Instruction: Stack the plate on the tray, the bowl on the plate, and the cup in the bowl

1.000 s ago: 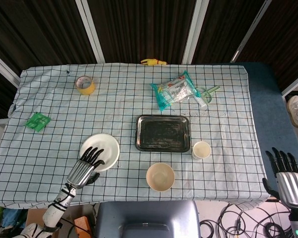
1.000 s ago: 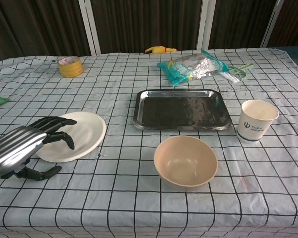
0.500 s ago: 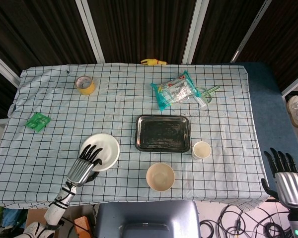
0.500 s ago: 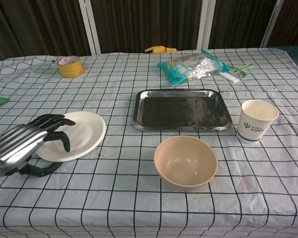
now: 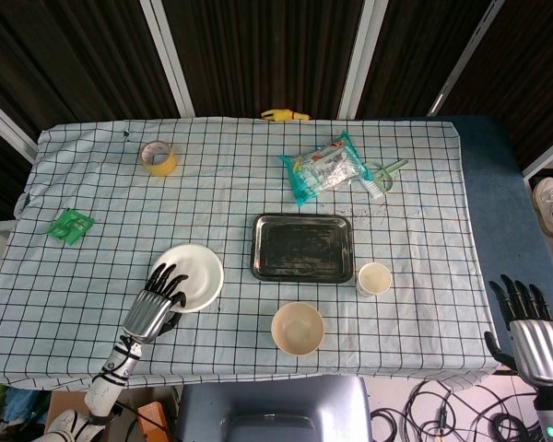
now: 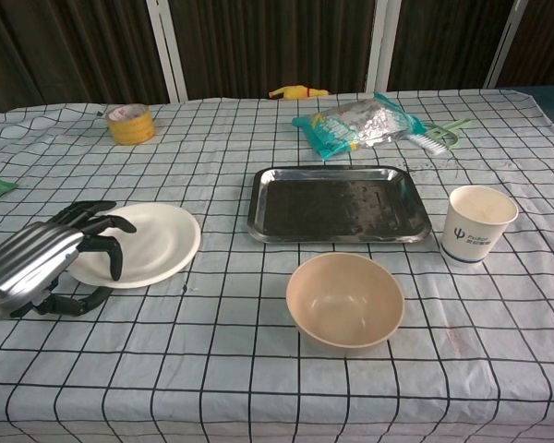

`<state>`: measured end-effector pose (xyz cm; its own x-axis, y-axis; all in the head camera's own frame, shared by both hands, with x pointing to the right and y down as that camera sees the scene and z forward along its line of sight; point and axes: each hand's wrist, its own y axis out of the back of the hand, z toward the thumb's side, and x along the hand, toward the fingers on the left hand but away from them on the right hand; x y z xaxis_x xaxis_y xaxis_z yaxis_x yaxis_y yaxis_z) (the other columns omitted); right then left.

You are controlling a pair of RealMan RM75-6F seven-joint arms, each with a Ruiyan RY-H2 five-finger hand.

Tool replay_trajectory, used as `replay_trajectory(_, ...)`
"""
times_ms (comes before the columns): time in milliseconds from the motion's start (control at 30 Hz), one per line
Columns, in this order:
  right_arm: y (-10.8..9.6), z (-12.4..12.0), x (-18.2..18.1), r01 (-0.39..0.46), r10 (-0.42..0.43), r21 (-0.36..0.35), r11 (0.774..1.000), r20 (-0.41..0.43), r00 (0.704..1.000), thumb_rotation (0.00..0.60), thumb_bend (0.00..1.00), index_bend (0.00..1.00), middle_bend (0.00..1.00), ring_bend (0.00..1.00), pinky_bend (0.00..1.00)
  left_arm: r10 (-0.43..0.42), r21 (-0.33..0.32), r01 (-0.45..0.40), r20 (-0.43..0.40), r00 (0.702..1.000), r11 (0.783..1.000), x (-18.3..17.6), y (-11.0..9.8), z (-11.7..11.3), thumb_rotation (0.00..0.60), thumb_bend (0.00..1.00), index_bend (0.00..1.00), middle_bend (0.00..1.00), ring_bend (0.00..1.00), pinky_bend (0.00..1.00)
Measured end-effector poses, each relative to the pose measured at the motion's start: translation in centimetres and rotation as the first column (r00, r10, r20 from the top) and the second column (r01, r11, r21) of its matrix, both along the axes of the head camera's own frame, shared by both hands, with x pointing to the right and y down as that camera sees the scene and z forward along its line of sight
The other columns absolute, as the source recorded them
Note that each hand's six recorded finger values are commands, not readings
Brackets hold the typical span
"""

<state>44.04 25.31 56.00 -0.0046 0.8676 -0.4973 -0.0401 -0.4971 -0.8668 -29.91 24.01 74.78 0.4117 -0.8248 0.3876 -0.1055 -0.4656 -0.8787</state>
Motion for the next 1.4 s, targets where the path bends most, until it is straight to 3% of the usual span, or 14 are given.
replay_trajectory(533,0.0,-0.1,0.0,0.0,0.0,-0.002,1.0,0.006,1.0,0.6,0.32,0.03,0.0,0.0,0.0,-0.084,0.097,0.095,-0.115,0.99,0.991,-0.6,-1.7,-1.6,0.6,0.45,0.63,0.21,0.04,0.06)
replay_trajectory(933,0.1,-0.2,-0.1,0.0,0.0,-0.002,1.0,0.01,1.0,0.6,0.32,0.03,0.0,0.0,0.0,-0.175,0.239,0.239,-0.263,0.949,0.941,-1.7,-6.1,-5.1,0.6,0.44,0.66,0.23,0.04,0.06)
replay_trajectory(1100,0.1,-0.5,0.0,-0.002,0.002,0.008,1.0,0.018,1.0,0.6,0.32,0.03,0.0,0.0,0.0,-0.147,0.272,0.234,-0.306,0.941,0.934,0.0,-8.1,-6.1,0.6,0.44,0.67,0.23,0.04,0.06)
replay_trajectory(1400,-0.3,-0.9,0.5,-0.023,0.022,0.014,1.0,0.029,0.999,0.6,0.32,0.03,0.0,0.0,0.0,-0.077,0.253,0.182,-0.376,0.923,0.95,5.9,-11.1,-7.5,0.6,0.43,0.67,0.25,0.04,0.05)
